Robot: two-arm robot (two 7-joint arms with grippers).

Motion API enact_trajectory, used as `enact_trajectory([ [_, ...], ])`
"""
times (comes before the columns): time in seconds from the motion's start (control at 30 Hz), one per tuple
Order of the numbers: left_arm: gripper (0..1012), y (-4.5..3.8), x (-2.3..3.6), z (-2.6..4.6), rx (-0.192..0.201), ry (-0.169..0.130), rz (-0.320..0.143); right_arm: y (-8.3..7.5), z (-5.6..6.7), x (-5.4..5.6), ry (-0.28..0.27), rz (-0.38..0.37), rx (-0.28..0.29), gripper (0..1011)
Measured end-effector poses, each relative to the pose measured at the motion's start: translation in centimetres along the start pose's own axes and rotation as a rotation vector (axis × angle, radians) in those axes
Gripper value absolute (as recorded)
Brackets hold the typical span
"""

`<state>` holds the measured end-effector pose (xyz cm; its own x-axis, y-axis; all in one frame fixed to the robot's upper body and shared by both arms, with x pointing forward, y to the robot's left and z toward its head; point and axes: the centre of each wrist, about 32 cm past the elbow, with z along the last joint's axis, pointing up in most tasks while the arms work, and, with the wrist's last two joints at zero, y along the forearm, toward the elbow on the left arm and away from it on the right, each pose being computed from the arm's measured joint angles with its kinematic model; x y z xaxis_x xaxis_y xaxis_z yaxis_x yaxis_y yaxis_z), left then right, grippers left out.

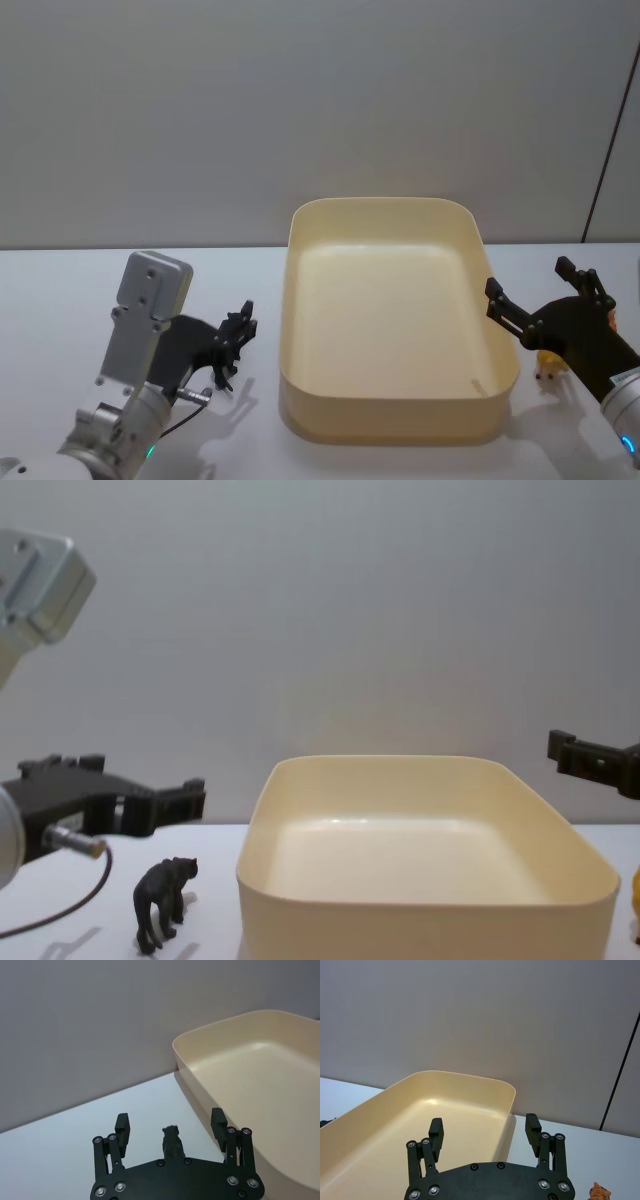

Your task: Pick up the toy alternately with two hands and place it into the central storage box.

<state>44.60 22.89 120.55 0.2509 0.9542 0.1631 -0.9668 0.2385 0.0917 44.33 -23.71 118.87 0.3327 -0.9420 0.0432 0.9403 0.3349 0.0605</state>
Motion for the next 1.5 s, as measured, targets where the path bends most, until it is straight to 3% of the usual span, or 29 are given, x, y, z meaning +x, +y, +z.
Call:
enact_trajectory([
  [0.17,1001,0.20,0.80,-0.19,0.056,0.015,-0.026,0.0,0.0,0.0,0.000,0.000,0.000,1000],
  [0.4,1001,0.22,2.05,-1.06,0.136,0.029,-0.058,0.0,0.0,0.0,0.000,0.000,0.000,1000],
  [0.73,1001,-0.06,2.87,-2.31,0.199,0.048,-0.076,0.0,0.0,0.0,0.000,0.000,0.000,1001],
  [0.87,1001,-0.32,3.02,-2.73,0.204,0.062,-0.078,0.0,0.0,0.0,0.000,0.000,0.000,1001],
  [1.23,1000,-1.63,3.25,-3.67,0.159,0.129,-0.103,0.0,0.0,0.0,0.000,0.000,0.000,1000],
  [1.5,1001,-2.70,3.43,-3.89,0.152,0.155,-0.134,0.0,0.0,0.0,0.000,0.000,0.000,1000],
])
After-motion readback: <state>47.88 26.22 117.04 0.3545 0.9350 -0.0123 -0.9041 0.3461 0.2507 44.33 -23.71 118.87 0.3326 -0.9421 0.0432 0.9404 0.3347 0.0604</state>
